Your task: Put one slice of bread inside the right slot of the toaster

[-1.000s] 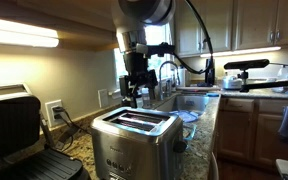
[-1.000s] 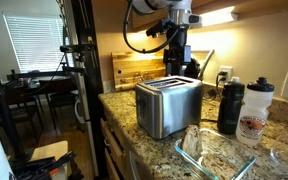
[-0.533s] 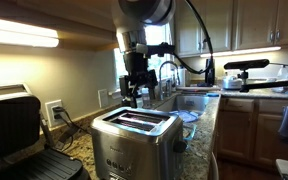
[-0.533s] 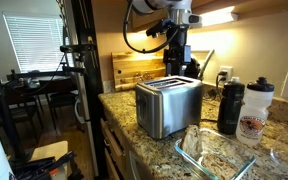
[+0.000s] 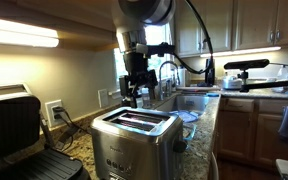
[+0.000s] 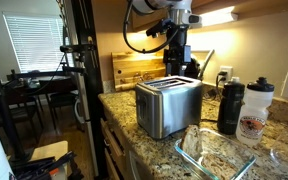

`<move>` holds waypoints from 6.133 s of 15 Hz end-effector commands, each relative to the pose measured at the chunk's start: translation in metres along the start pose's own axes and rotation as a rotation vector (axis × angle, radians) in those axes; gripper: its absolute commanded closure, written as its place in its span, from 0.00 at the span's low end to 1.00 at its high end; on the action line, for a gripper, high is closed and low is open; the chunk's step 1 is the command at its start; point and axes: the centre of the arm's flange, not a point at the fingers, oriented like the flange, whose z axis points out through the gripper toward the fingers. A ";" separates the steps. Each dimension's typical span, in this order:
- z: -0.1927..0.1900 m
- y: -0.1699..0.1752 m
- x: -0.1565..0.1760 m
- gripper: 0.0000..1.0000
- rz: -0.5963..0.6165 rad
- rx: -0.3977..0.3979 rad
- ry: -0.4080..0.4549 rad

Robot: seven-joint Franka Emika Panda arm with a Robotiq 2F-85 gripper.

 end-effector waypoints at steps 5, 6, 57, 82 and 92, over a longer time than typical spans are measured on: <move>-0.005 0.007 -0.002 0.00 0.030 -0.006 0.012; -0.005 0.011 -0.001 0.00 0.041 -0.009 0.014; 0.053 0.173 -0.012 0.00 0.283 0.044 -0.166; 0.111 0.167 -0.009 0.00 0.103 0.079 -0.310; 0.137 0.161 0.014 0.00 0.028 0.072 -0.336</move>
